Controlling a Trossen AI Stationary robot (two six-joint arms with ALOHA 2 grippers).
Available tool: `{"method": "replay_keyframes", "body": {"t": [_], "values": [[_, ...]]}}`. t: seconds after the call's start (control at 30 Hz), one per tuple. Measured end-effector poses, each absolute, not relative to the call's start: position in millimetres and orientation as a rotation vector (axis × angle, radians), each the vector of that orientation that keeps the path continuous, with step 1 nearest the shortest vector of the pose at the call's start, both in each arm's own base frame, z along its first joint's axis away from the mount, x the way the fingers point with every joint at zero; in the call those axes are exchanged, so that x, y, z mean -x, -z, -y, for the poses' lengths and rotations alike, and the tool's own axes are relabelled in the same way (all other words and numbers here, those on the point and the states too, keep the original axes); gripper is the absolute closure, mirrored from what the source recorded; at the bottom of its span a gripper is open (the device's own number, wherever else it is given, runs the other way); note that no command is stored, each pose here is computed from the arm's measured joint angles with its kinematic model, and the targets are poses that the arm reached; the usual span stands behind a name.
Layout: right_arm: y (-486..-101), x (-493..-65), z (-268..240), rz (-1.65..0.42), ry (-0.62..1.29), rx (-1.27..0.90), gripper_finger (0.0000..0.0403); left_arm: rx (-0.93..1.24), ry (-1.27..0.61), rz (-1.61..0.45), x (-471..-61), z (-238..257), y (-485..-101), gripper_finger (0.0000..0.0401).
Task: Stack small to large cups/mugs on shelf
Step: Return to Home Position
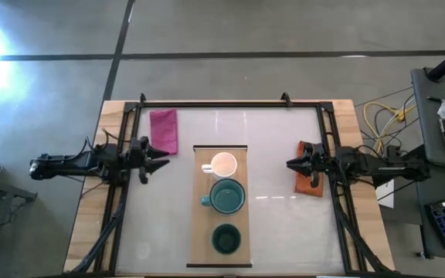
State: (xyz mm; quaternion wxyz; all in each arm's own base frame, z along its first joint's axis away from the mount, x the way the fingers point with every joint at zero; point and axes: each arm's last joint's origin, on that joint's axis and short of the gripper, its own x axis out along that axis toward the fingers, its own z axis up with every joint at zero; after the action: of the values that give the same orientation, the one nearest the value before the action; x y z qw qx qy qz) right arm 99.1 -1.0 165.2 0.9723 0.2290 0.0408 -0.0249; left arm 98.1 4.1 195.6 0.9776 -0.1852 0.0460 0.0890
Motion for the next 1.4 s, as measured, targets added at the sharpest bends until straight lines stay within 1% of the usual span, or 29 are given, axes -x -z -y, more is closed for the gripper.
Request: {"method": "replay_keyframes", "body": {"t": [0.5,1.4], "values": [[-165.3,-99.0,1.0,-0.083,0.05,-0.462,0.0335,0.37,-0.186,-0.13,-101.9,-4.1,-192.6,0.0244],[-165.3,-99.0,1.0,-0.083,0.05,-0.462,0.0335,0.37,-0.186,-0.129,-101.8,-4.0,-192.7,0.0244]]}}
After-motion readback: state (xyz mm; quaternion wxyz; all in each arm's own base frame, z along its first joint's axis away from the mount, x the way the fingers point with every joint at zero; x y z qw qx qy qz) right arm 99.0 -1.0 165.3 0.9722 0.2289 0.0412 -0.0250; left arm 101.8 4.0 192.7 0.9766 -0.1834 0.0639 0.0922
